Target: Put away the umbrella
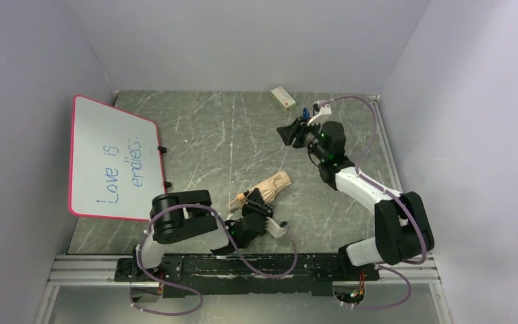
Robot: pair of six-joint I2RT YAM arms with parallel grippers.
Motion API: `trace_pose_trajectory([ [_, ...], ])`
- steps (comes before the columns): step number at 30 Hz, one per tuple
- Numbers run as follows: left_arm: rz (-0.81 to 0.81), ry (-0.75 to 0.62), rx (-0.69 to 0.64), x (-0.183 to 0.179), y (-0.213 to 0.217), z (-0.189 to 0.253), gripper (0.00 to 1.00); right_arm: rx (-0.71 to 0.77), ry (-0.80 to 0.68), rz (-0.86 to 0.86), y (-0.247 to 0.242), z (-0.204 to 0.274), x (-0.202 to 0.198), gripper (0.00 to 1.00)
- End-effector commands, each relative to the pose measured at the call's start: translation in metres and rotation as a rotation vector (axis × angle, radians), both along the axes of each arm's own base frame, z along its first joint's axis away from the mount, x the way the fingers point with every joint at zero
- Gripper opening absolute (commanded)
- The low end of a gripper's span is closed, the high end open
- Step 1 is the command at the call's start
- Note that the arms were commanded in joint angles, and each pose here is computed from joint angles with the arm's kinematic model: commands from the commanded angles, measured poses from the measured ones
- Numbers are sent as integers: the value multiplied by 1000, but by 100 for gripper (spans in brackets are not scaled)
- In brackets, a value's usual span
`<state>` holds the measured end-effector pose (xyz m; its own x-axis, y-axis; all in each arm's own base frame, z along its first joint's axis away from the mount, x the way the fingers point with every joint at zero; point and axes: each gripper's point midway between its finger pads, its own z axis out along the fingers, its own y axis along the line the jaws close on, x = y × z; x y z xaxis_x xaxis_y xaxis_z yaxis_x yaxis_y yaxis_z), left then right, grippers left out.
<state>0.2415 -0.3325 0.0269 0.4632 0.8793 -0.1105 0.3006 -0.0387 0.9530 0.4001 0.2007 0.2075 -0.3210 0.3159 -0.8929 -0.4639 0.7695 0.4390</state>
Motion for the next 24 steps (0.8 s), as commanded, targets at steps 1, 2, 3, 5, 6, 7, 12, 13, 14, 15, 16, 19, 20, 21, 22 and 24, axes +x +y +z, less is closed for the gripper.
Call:
trace_pose_trajectory([
  [1,-162,198,221,-31,-4,-56,10,-145,-37,-44,-19,-4,1,52],
  [2,-169,198,205,-32,-7,-50,14,-160,-44,-40,-20,-4,-1,53],
  [3,-174,197,187,-32,-9,-46,18,-167,-53,-44,-22,-2,-3,54],
  [5,-175,192,167,-32,-12,-37,24,-171,-57,-63,-26,0,-5,56],
  [6,-175,188,158,-31,-13,-34,27,-177,-59,-69,-28,0,-6,57],
  [7,-170,184,146,-30,-14,-30,31,-187,-60,-77,-30,0,-7,58],
  [12,-156,186,77,-30,-19,-10,47,-239,-40,-98,-38,1,-9,59],
  [13,-151,190,58,-29,-19,-6,48,-253,-29,-102,-40,0,-10,59],
  [14,-151,194,43,-30,-21,-1,53,-265,-19,-108,-42,0,-10,59],
  [15,-149,200,23,-30,-22,4,58,-275,-11,-110,-43,-1,-11,59],
  [16,-148,205,9,-30,-24,8,67,-282,-5,-108,-44,-2,-12,60],
  [19,-135,233,-55,-32,-28,21,73,-287,22,-108,-46,-6,-17,60],
  [20,-128,241,-88,-32,-30,28,74,-288,32,-108,-46,-7,-19,60],
  [21,-123,252,-123,-33,-30,35,75,-291,44,-108,-47,-8,-21,61],
  [22,-118,268,-159,-34,-31,42,75,-293,54,-110,-48,-10,-22,61],
  [24,-111,315,-243,-39,-34,57,77,-301,82,-119,-51,-16,-26,61],
])
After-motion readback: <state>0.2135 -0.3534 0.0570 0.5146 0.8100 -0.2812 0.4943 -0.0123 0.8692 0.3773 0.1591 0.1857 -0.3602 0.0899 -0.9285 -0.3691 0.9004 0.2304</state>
